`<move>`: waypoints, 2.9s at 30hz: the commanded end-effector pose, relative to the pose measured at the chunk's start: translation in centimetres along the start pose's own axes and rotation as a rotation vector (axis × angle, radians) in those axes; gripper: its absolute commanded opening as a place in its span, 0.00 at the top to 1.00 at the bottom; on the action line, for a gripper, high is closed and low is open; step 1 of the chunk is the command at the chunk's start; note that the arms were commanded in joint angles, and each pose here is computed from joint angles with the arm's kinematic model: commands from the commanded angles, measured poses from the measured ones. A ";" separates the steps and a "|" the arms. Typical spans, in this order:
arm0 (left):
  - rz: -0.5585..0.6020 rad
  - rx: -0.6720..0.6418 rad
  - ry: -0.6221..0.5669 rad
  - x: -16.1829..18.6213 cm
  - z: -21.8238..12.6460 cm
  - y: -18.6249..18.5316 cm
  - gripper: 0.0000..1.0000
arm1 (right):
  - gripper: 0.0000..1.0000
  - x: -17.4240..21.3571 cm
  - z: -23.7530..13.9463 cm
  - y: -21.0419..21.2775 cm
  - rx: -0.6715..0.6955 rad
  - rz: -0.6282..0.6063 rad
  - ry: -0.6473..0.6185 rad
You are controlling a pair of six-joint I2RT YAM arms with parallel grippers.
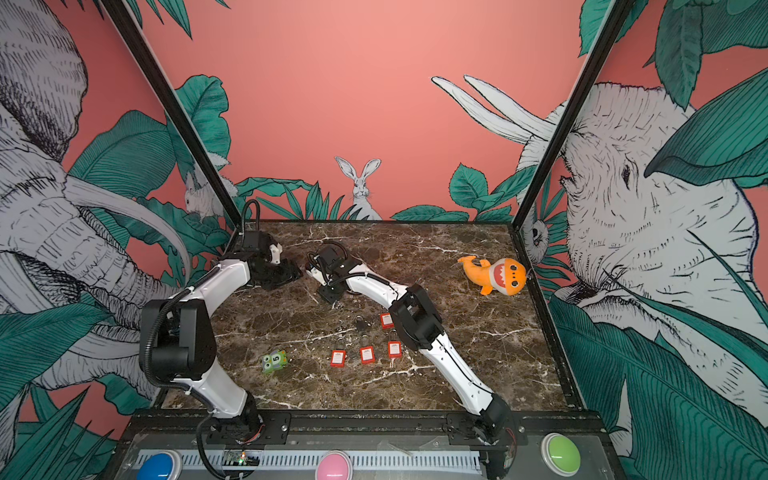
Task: Lock with the key
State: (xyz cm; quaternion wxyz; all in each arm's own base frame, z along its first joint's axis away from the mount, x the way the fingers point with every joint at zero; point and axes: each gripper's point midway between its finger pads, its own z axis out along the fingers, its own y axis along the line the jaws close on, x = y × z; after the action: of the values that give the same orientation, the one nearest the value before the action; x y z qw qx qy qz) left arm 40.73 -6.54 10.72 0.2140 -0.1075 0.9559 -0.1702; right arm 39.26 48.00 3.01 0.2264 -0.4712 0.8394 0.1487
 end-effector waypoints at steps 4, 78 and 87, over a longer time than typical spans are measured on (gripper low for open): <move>0.010 -0.014 -0.031 -0.4 -1.7 -0.1 0.30 | 0.50 1.8 2.6 0.8 0.004 -0.006 0.055; 2.040 0.607 -0.785 11.8 -6.4 -23.0 0.61 | 0.76 9.4 -26.2 1.5 -0.431 -0.568 -0.388; 2.095 0.650 -0.741 13.8 -6.1 -23.5 0.68 | 0.77 9.5 -26.2 1.6 -0.444 -0.564 -0.383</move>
State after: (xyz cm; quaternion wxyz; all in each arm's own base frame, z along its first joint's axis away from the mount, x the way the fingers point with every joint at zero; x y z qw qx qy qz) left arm 29.13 -30.10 18.94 0.5366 0.7457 0.3793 -0.1105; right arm 27.70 29.46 18.32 0.2829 -0.6793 0.5923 0.3283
